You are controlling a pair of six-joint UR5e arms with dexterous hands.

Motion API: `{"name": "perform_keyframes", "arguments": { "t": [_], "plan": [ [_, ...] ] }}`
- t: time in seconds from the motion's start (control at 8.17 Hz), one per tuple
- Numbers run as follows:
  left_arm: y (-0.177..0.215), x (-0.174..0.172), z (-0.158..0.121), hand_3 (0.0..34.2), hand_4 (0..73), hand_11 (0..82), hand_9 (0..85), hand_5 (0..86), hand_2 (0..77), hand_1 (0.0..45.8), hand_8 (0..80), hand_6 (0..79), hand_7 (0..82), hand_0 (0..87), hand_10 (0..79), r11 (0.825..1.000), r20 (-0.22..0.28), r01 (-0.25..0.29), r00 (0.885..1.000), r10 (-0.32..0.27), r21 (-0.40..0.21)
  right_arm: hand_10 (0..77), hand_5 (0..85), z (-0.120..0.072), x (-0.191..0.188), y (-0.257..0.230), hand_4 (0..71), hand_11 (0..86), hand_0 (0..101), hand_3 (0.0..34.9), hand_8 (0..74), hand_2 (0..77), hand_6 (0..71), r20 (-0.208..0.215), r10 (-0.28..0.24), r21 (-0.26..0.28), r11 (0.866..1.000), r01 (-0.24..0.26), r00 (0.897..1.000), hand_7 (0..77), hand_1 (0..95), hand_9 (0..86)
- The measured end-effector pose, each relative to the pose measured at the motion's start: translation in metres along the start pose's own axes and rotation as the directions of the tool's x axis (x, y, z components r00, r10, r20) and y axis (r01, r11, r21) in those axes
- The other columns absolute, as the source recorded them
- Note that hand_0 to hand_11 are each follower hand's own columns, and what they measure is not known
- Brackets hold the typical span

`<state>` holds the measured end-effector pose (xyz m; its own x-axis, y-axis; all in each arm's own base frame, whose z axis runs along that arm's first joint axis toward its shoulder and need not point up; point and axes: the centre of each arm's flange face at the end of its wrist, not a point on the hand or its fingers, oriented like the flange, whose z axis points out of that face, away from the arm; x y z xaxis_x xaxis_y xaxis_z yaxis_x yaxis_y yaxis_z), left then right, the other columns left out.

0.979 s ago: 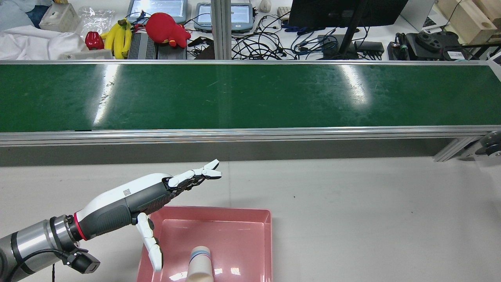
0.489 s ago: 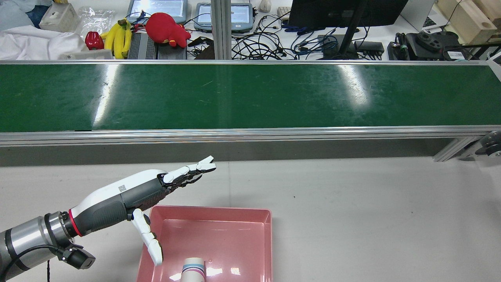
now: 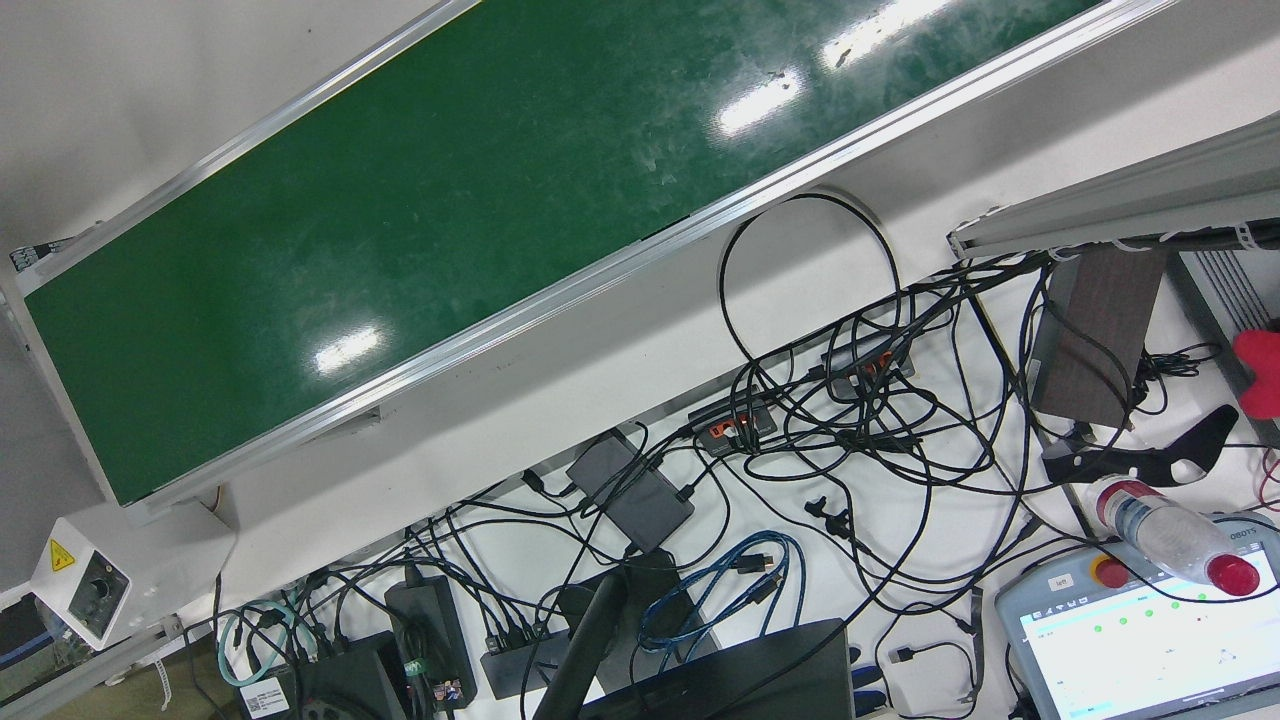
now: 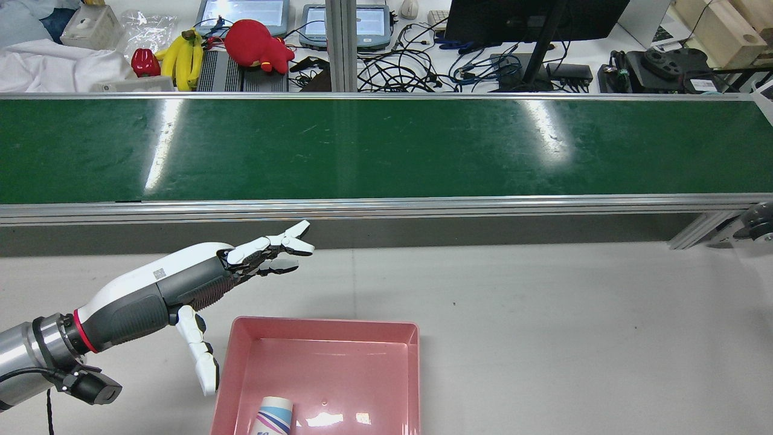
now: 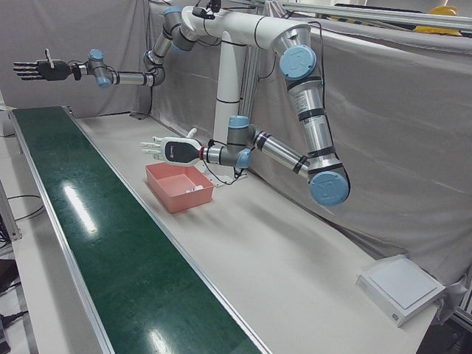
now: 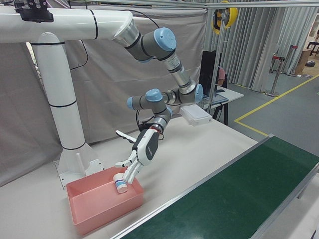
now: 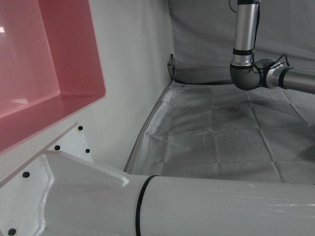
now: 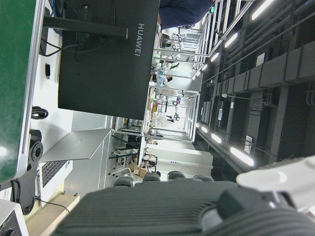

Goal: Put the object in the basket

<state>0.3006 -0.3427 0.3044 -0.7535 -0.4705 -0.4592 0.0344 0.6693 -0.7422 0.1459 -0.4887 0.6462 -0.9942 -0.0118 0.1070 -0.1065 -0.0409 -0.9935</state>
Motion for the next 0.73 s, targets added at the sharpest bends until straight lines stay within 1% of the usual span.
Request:
{"name": "perform_keyframes", "arguments": {
  "t": [0.12,0.24,0.37,0.49,0.73],
  "plan": [
    [-0.014,0.014,-0.01,0.1,5.5,22.4,1.1,46.9,0.5,1.1,6.5,5.5,8.7,46.8,14.7,1.0,-0.025,0.012,1.0,-0.011,0.026,0.0,0.0,0.0,0.0,0.0,0.0,0.0,0,0.0,0.0,0.5,0.0,0.0,0.0,0.0,1.0,0.0,1.0,0.5,0.0,0.0],
    [-0.029,0.031,-0.021,0.1,5.5,22.4,1.1,46.9,0.5,1.1,6.5,5.5,8.7,46.8,14.7,0.998,-0.059,0.024,0.998,-0.021,0.052,0.0,0.0,0.0,0.0,0.0,0.0,0.0,0,0.0,0.0,0.5,0.0,0.0,0.0,0.0,1.0,0.0,1.0,0.5,0.0,0.0],
    [-0.042,0.047,-0.033,0.0,5.5,23.5,9.8,53.5,0.5,1.1,6.0,5.5,15.3,46.8,15.3,0.997,-0.094,0.033,0.995,-0.026,0.073,0.0,0.0,0.0,0.0,0.0,0.0,0.0,0,0.0,0.0,0.5,0.0,0.0,0.0,0.0,1.0,0.0,1.0,0.5,0.0,0.0],
    [-0.054,0.063,-0.043,0.0,8.2,23.5,13.1,58.4,0.5,1.1,8.2,6.0,15.8,46.8,15.3,0.995,-0.131,0.04,0.991,-0.028,0.09,0.0,0.0,0.0,0.0,0.0,0.0,0.0,0,0.1,0.0,0.5,0.0,0.0,0.0,0.0,1.0,0.0,1.0,0.5,0.0,0.0],
    [-0.068,0.09,-0.057,0.0,8.2,23.5,14.2,58.4,0.5,1.1,8.2,6.0,15.8,46.8,15.8,0.993,-0.19,0.045,0.981,-0.022,0.114,0.0,0.0,0.0,0.0,0.0,0.0,0.0,0,0.0,0.0,0.5,0.0,0.0,0.0,0.0,1.0,0.0,1.0,0.5,0.0,0.0]
  ]
}}
